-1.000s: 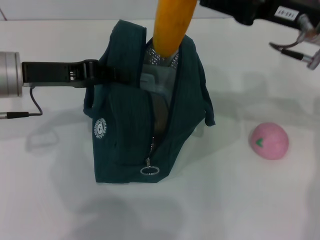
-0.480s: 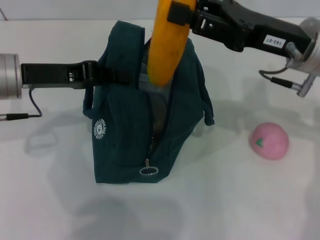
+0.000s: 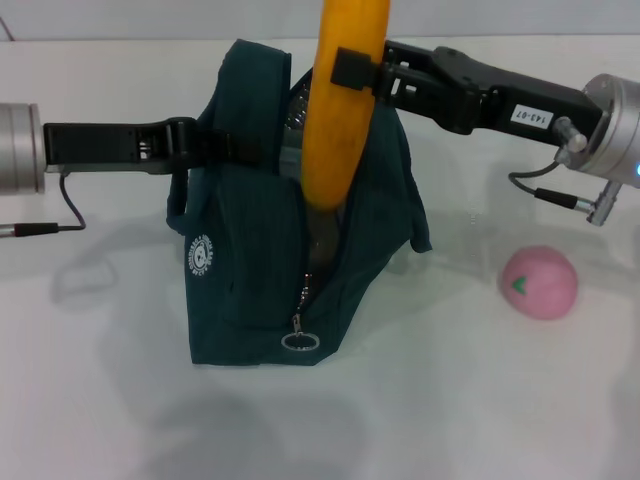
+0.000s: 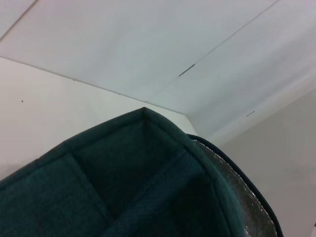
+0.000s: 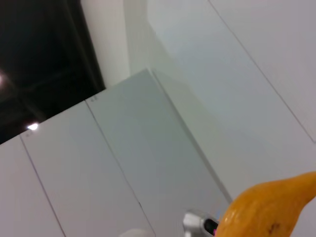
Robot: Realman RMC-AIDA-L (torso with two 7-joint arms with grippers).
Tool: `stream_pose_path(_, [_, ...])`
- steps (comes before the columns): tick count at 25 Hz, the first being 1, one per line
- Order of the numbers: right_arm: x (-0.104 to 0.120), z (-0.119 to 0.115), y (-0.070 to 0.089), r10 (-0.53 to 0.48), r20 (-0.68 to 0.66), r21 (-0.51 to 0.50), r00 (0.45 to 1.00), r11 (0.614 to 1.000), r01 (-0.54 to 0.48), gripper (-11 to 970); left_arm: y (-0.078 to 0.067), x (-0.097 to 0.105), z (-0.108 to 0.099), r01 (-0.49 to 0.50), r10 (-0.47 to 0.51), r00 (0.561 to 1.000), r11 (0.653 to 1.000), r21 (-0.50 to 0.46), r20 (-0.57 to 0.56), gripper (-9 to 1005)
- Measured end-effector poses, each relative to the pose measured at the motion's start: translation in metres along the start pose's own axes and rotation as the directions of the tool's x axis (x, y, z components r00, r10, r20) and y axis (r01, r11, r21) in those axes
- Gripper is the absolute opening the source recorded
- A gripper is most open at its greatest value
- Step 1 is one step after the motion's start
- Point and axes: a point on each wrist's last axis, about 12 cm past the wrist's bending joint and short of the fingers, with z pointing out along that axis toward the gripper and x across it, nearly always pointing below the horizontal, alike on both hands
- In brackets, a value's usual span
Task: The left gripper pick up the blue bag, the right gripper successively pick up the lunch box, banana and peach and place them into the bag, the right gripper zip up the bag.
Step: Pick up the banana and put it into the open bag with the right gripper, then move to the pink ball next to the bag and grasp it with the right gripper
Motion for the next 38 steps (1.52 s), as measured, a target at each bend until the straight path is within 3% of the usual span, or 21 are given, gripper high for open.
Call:
stream_pose_path(11, [0.004, 0.004, -0.005, 0.05, -0.046, 0.033, 0.998, 0.998, -0.049, 520, -0.001, -0.002, 0.001, -0.004, 0.004, 1.0, 1.0, 0.002, 0.001, 35])
stream_pose_path(18, [0.0, 0.0, -0.005, 0.038, -0.016, 0.048, 0.999, 0.998, -0.037, 752, 0.0, 0.0, 0.0, 0.002, -0.002, 1.0, 1.0, 0.001, 0.003, 35])
stream_pose_path(22, [-0.011, -0.011, -0.003, -0.02, 0.005, 0.055, 1.0, 0.998, 0.02, 863, 0.001, 0.001, -0.002, 0.007, -0.007, 1.0, 1.0, -0.002, 0.005, 35])
stream_pose_path(25, [-0.024, -0.024, -0.002, -0.093, -0.015, 0.082, 0.996, 0.992, 0.094, 861, 0.002, 0.002, -0.004, 0.01, -0.01, 1.0, 1.0, -0.007, 0.007, 35])
stream_pose_path(32, [-0.058, -0.061, -0.007, -0.179, -0.275, 0.19, 0.945, 0.953, 0.235, 857, 0.003, 0.003, -0.006, 0.009, -0.009, 1.0, 1.0, -0.012, 0.008, 36])
stream_pose_path(38, [-0.077, -0.066, -0.005, -0.123, -0.574, 0.233, 0.809, 0.923, 0.306, 852, 0.004, 0.004, -0.007, 0.011, -0.011, 1.0, 1.0, -0.015, 0.007, 36])
